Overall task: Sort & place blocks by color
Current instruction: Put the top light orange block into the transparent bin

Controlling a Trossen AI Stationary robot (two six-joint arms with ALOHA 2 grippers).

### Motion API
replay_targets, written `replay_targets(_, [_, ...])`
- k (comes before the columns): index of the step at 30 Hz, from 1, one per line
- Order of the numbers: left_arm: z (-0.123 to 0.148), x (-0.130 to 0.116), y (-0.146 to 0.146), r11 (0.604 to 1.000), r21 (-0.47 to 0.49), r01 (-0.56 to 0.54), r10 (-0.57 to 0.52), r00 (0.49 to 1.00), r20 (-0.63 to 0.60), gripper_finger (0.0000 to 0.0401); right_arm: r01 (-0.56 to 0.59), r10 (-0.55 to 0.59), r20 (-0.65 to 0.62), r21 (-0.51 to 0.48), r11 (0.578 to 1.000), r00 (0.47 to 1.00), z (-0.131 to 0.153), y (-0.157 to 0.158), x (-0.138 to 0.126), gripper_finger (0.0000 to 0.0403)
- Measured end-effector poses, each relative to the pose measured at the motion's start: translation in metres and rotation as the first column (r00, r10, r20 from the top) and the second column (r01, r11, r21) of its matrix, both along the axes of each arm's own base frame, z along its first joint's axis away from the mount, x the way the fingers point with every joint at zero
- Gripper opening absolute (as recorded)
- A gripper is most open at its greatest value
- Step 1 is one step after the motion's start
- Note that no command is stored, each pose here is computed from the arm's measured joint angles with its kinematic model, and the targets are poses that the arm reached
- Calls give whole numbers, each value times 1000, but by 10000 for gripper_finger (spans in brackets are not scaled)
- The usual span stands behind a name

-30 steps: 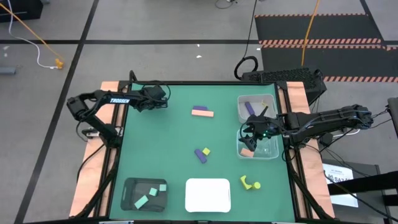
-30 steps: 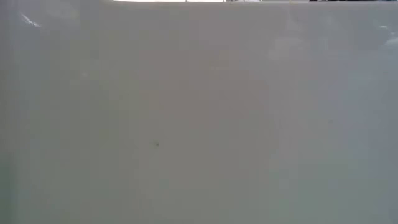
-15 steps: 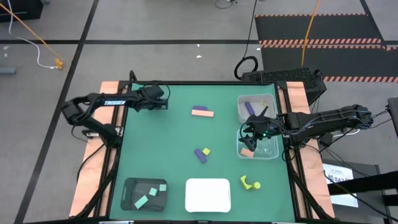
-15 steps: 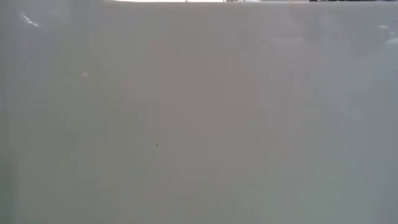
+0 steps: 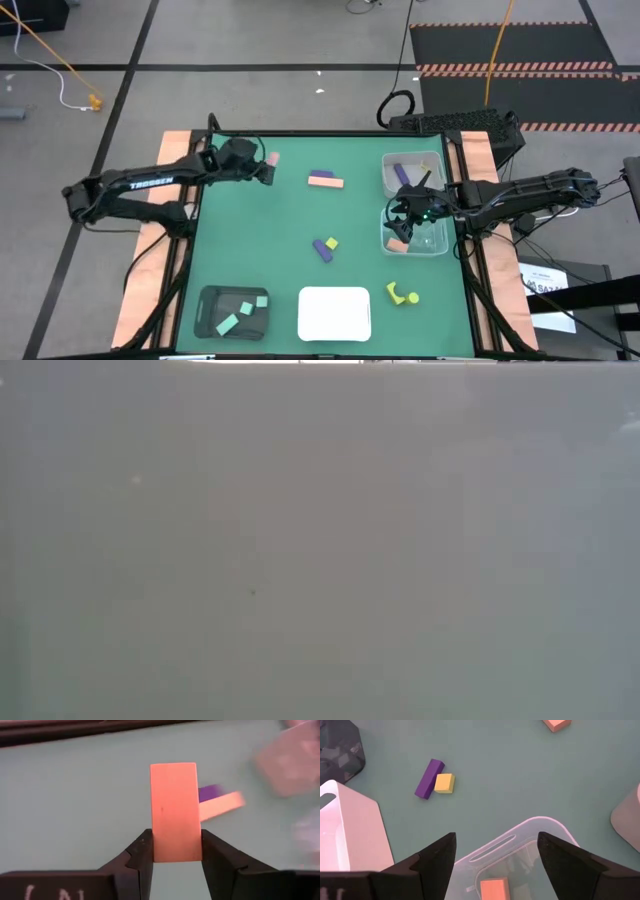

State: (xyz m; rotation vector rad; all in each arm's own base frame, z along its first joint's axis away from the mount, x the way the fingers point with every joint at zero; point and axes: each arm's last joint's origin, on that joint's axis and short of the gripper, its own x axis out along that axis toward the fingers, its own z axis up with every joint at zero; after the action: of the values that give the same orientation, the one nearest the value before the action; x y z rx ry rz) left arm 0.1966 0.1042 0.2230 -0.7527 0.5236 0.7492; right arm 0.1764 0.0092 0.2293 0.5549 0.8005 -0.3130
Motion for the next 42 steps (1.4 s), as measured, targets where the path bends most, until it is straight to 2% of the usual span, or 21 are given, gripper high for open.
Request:
replay_targets(5, [21,12,-24,995,49,90,-98,978,185,129,0,0,12,-1,1000,1000,1,0,1,272])
replay_targets(8, [32,22,-38,990,74,123,-140,943,302,129,-18,21,53,-65,998,998,4,-1,4,272])
replay_targets(11, [43,30,-53,980,126,153,-191,894,405,129,-23,41,162,-109,994,986,12,-1,11,272])
replay_targets(14, [51,34,-66,973,181,142,-212,858,468,129,-21,57,307,-121,992,950,24,0,20,272])
replay_targets(19, [58,38,-86,969,211,127,-222,824,522,129,30,35,565,-106,994,824,49,-1,32,272])
replay_targets(24, [47,50,-111,950,248,188,-288,830,477,129,164,-47,731,-91,982,681,68,-4,39,272])
replay_targets(29, [27,68,-130,940,264,216,-316,840,441,129,153,-138,848,69,986,511,83,-3,43,272])
replay_targets(31, [22,76,-135,940,266,214,-319,830,457,129,141,-182,852,128,982,492,83,-3,45,272])
replay_targets(34, [18,87,-138,935,281,214,-330,813,479,129,140,-218,840,171,975,496,79,-4,49,272])
replay_targets(38, [22,99,-140,914,344,213,-366,798,478,129,150,-264,817,217,965,512,72,-7,56,272])
replay_targets(42, [31,106,-138,897,393,203,-385,793,471,129,159,-309,808,265,951,502,69,-10,60,272])
